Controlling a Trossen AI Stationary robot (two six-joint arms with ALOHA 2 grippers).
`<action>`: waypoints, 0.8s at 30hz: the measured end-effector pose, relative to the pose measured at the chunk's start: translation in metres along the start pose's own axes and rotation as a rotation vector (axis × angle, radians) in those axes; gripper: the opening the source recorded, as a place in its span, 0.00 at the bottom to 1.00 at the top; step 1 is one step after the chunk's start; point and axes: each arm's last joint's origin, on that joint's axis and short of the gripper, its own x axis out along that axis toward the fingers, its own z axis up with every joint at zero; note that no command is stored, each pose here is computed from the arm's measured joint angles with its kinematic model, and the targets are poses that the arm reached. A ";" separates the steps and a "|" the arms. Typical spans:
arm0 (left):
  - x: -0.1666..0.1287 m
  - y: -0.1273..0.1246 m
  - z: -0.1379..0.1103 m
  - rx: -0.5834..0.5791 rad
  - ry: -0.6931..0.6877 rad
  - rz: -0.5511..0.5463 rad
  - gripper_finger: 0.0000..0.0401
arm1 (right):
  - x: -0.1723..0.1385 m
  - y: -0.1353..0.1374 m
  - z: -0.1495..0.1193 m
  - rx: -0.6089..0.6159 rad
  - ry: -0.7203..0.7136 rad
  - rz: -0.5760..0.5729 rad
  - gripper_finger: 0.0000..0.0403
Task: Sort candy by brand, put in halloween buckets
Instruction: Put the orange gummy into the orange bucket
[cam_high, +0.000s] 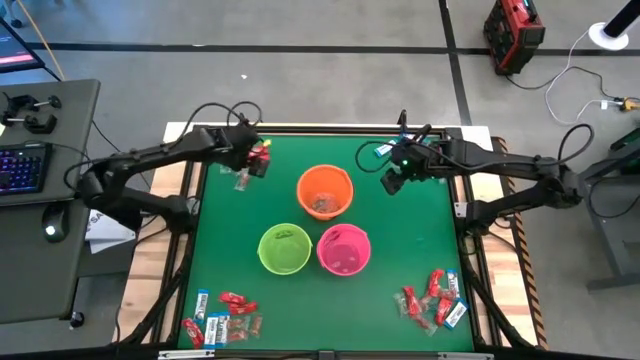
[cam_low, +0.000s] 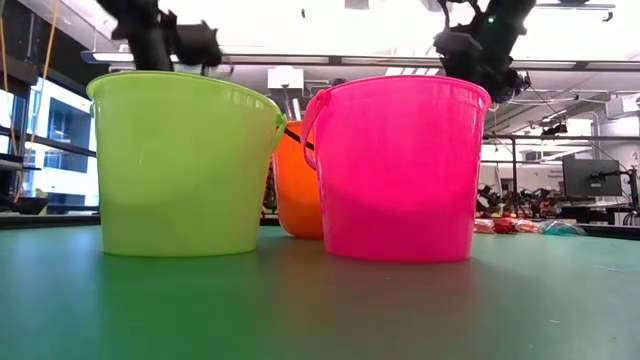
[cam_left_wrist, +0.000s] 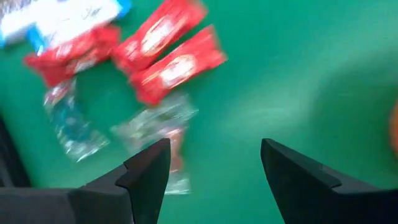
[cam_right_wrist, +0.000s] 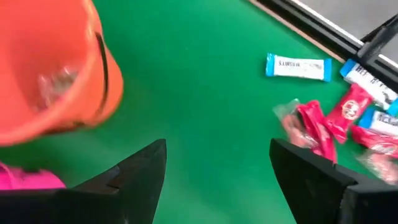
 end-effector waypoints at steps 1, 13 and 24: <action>0.008 0.005 -0.001 -0.012 0.014 0.020 0.60 | 0.000 0.001 0.002 0.023 -0.014 0.009 0.69; 0.068 0.022 -0.009 -0.078 0.132 0.082 0.60 | 0.000 0.004 0.008 0.136 -0.073 0.049 0.69; 0.079 0.023 -0.022 -0.101 0.216 0.098 0.33 | 0.001 -0.002 0.009 0.065 -0.064 0.020 0.69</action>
